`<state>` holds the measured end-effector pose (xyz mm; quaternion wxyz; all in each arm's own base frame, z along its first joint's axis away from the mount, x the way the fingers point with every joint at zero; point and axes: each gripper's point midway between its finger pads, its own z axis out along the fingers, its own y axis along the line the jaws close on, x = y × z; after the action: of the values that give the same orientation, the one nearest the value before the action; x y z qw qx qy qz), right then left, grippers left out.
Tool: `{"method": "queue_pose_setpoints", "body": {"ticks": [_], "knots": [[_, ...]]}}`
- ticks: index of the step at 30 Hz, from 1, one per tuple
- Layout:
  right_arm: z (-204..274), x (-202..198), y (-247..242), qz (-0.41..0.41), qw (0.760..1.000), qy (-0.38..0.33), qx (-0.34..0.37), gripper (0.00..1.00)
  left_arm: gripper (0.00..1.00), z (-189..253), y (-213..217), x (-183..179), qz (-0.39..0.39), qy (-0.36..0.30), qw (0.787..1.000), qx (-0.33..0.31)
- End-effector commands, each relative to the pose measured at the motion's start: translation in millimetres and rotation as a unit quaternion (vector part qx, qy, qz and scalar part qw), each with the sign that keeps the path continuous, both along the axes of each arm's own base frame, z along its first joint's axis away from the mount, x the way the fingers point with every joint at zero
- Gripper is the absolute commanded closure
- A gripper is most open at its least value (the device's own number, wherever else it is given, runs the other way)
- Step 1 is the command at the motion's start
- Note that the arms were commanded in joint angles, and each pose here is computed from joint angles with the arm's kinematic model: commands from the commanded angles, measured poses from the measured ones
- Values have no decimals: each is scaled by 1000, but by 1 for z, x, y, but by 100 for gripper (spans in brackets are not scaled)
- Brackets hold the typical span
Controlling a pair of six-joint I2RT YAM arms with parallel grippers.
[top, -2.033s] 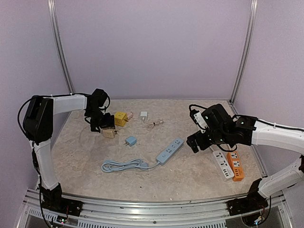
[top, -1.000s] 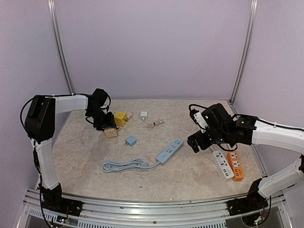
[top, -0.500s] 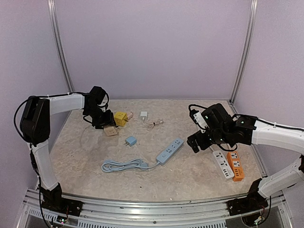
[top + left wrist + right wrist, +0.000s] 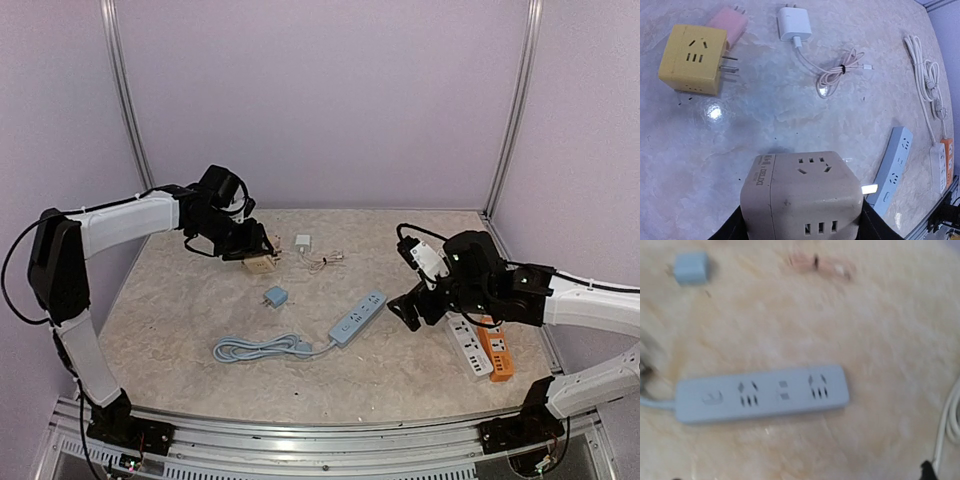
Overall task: Insert the plug
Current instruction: Pass from the left arm to the right
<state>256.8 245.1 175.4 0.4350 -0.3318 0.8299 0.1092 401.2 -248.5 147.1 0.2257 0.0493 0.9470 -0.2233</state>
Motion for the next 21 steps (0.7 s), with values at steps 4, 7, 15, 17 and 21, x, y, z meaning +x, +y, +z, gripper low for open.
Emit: {"method": "queue_pose_setpoints", "body": {"ticks": [4,7,15,17,21], "knots": [[31,-4,10,40,996,-57,47,0,98,47,-52,-27,-66,-41,993,-87],[43,-13,12,70,992,-79,68,0,98,61,-71,-39,-93,-55,988,-112],[91,-21,22,113,975,-151,120,0,98,94,-109,-72,-157,-64,967,-189],[88,-22,28,128,972,-155,125,0,98,103,-119,-81,-175,-61,961,-205],[92,-34,42,181,956,-180,143,0,98,120,-137,-99,-205,-58,949,-233]]}}
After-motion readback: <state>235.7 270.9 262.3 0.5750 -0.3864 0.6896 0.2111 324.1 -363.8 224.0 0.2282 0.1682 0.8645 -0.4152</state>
